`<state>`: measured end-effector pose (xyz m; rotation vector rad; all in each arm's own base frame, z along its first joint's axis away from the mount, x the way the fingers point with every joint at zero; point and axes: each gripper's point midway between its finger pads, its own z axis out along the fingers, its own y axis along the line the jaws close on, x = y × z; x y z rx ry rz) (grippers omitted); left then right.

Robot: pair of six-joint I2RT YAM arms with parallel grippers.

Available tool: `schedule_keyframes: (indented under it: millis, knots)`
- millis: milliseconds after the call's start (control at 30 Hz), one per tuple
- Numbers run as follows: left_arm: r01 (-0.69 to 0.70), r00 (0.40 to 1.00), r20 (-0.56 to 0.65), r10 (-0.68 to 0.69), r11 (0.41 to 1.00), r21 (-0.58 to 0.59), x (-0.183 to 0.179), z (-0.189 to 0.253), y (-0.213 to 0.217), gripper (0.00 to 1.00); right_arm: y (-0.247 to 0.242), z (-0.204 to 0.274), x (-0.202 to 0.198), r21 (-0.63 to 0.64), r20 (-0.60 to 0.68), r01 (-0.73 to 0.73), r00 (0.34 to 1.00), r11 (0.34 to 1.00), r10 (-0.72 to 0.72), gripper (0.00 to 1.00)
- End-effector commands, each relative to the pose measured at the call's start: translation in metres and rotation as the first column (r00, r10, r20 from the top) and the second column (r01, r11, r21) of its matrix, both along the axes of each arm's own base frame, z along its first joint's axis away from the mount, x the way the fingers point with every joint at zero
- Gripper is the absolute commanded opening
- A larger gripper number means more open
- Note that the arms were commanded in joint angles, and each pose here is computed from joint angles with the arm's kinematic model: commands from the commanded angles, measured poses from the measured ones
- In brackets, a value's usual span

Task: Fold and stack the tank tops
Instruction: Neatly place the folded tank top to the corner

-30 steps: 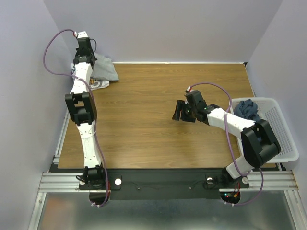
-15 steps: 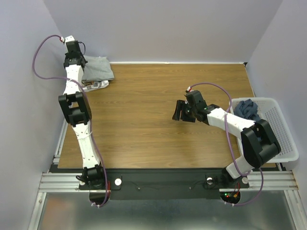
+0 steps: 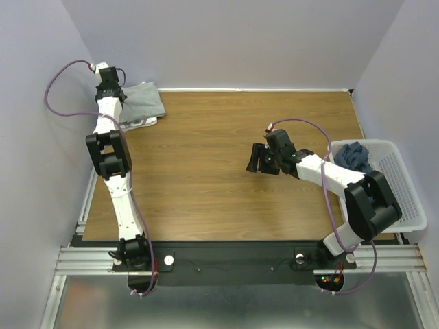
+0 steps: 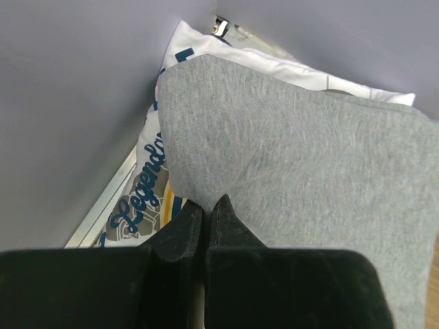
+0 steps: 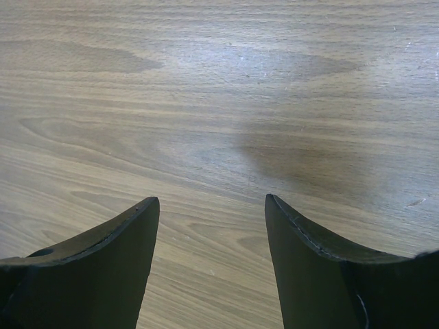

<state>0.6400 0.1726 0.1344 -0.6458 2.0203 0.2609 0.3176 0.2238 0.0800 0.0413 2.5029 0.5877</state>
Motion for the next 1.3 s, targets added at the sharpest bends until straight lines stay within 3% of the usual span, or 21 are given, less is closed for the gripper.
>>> schedule_keyframes:
  millis: [0,200,300,400,433,500,533,700,867,933,1000,1033,1133,1167,1200,1267]
  knots:
    - [-0.087,0.996,0.031,0.086,0.996,0.032,-0.004,0.01,0.024,0.01,0.0,0.017,0.006,0.018,0.055,0.009,0.998,1.0,-0.01,0.68]
    - [-0.133,0.991,0.013,0.132,0.989,0.059,-0.008,0.002,0.035,0.01,0.001,0.018,0.005,0.02,0.058,0.006,0.998,1.0,-0.007,0.69]
    - [-0.125,0.992,0.021,0.124,0.991,0.055,-0.006,0.005,0.034,0.07,0.001,0.018,0.005,0.02,0.058,0.008,0.998,1.0,-0.009,0.68]
    - [-0.108,0.994,0.03,0.107,0.993,0.044,-0.005,0.009,0.03,0.4,0.0,0.018,0.004,0.021,0.057,0.007,0.998,1.0,-0.008,0.69]
    - [-0.104,0.994,0.034,0.103,0.994,0.04,-0.005,0.01,0.029,0.44,0.0,0.018,0.004,0.02,0.058,0.008,0.998,1.0,-0.009,0.69]
    - [-0.091,0.994,0.057,0.089,0.995,0.037,-0.005,0.02,0.025,0.7,0.0,0.021,0.004,0.02,0.067,0.008,0.998,1.0,-0.009,0.69]
    - [-0.092,0.993,0.075,0.089,0.995,0.039,-0.006,0.03,0.024,0.75,0.0,0.021,0.005,0.02,0.067,0.01,0.998,1.0,-0.011,0.69]
    - [-0.078,0.99,0.121,0.072,0.996,0.044,-0.01,0.064,0.011,0.77,-0.001,0.03,0.007,0.027,0.093,0.013,0.996,1.0,-0.015,0.7]
    - [-0.021,0.982,0.189,0.015,0.999,0.03,-0.023,0.116,-0.036,0.77,-0.001,0.054,0.011,0.053,0.15,0.02,0.988,0.998,-0.028,0.72]
    - [0.003,0.984,0.176,-0.007,1.0,0.02,-0.034,0.114,-0.056,0.76,0.0,0.062,0.012,0.063,0.167,0.022,0.986,0.998,-0.032,0.74]
    - [0.052,0.982,0.182,-0.052,0.999,0.008,-0.051,0.126,-0.088,0.77,-0.002,0.071,0.013,0.07,0.19,0.028,0.981,0.997,-0.041,0.74]
    - [0.113,0.966,0.234,-0.106,0.994,-0.014,-0.062,0.153,-0.117,0.77,-0.004,0.074,0.013,0.071,0.199,0.035,0.979,0.997,-0.049,0.74]
    - [0.206,0.959,0.209,-0.192,0.977,-0.047,-0.092,0.134,-0.173,0.77,-0.015,0.085,0.012,0.067,0.24,0.072,0.967,0.995,-0.086,0.77]
    - [0.253,0.94,0.25,-0.233,0.966,-0.049,-0.109,0.154,-0.196,0.77,-0.017,0.089,0.012,0.069,0.252,0.081,0.963,0.994,-0.096,0.78]
    - [0.308,0.934,0.212,-0.288,0.949,-0.067,-0.127,0.132,-0.232,0.77,-0.019,0.091,0.011,0.068,0.26,0.087,0.96,0.994,-0.102,0.78]
    - [0.42,0.881,0.275,-0.385,0.904,-0.083,-0.16,0.151,-0.28,0.77,-0.026,0.102,0.009,0.072,0.293,0.109,0.948,0.991,-0.125,0.79]
